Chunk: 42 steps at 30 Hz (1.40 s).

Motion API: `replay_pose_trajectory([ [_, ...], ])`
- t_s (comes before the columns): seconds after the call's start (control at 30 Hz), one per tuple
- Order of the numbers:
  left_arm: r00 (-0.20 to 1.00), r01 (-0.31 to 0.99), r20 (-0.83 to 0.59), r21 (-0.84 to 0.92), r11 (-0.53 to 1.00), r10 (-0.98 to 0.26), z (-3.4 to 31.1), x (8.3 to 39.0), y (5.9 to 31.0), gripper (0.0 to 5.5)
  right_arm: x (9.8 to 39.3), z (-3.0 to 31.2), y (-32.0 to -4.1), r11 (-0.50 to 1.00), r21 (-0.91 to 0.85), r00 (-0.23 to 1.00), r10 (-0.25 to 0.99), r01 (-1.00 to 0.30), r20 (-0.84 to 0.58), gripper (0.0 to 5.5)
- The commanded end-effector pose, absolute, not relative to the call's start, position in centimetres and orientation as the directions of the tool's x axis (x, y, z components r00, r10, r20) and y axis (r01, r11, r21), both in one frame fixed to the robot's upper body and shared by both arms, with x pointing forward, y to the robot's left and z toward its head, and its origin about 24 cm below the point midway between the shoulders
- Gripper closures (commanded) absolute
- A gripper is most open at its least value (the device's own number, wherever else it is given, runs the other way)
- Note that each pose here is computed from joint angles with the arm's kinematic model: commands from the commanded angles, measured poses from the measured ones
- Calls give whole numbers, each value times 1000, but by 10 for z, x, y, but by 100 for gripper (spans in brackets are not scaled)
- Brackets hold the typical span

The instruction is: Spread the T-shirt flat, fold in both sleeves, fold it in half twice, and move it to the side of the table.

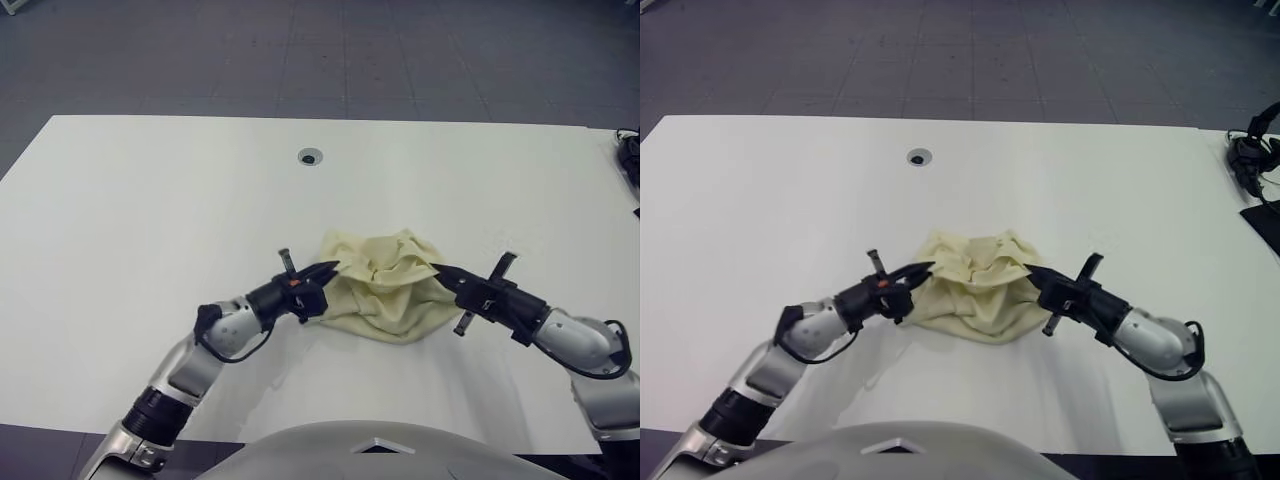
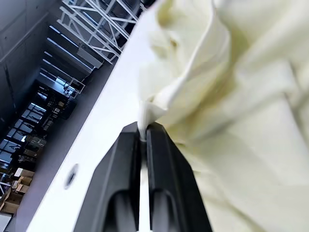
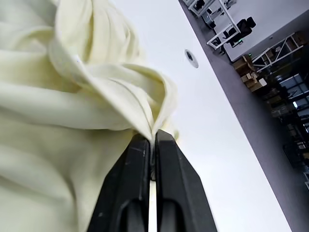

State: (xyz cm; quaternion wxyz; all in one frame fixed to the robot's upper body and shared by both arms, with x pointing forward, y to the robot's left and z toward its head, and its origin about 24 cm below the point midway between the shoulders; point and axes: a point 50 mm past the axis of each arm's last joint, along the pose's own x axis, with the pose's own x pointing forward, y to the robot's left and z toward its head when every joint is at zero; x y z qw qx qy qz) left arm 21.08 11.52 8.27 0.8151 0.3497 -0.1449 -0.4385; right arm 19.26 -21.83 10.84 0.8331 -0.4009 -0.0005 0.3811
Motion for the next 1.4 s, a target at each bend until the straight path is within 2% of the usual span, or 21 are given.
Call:
replay_pose_trajectory([
  [0.03, 562, 607, -31, 695, 387, -826, 116, 222, 131, 550, 202, 141, -226, 371, -711, 715, 648, -597, -263, 550],
  [0.17, 513, 617, 16, 688, 382, -858, 142, 221, 134, 550, 202, 161, -233, 337, -733, 706, 656, -590, -266, 550],
  [0.23, 459, 644, 27, 678, 353, -888, 153, 213, 133, 550, 194, 170, -234, 284, -725, 659, 689, -628, -302, 550],
  [0.33, 317, 749, -77, 632, 200, -945, 152, 187, 134, 550, 169, 170, -234, 179, -648, 543, 728, -740, -419, 550],
  [0.4, 220, 819, -160, 566, 93, -962, 145, 167, 135, 550, 138, 161, -231, 61, -518, 378, 757, -853, -533, 550],
  [0.43, 171, 845, -203, 533, 37, -964, 141, 157, 136, 550, 130, 159, -231, 36, -477, 337, 754, -878, -564, 550],
  [0.53, 25, 894, -335, 429, -129, -942, 126, 132, 142, 550, 119, 144, -234, 8, -389, 282, 702, -921, -653, 550],
  [0.63, -21, 907, -446, 368, -204, -895, 110, 124, 149, 550, 110, 128, -233, -21, -309, 217, 670, -951, -710, 550],
  [0.83, -30, 896, -630, 328, -301, -776, 69, 124, 151, 550, 103, 96, -223, -44, -158, 91, 656, -986, -750, 550],
  [1.13, 5, 902, -709, 308, -302, -705, 22, 143, 134, 550, 136, 44, -205, 131, -23, 108, 696, -991, -710, 550],
  [1.3, 153, 922, -668, 362, -138, -729, 10, 180, 120, 550, 188, 27, -205, 309, -95, 283, 652, -946, -703, 550],
  [1.4, 352, 889, -632, 457, 34, -691, 2, 226, 118, 550, 220, 23, -203, 382, -146, 372, 626, -913, -686, 550],
])
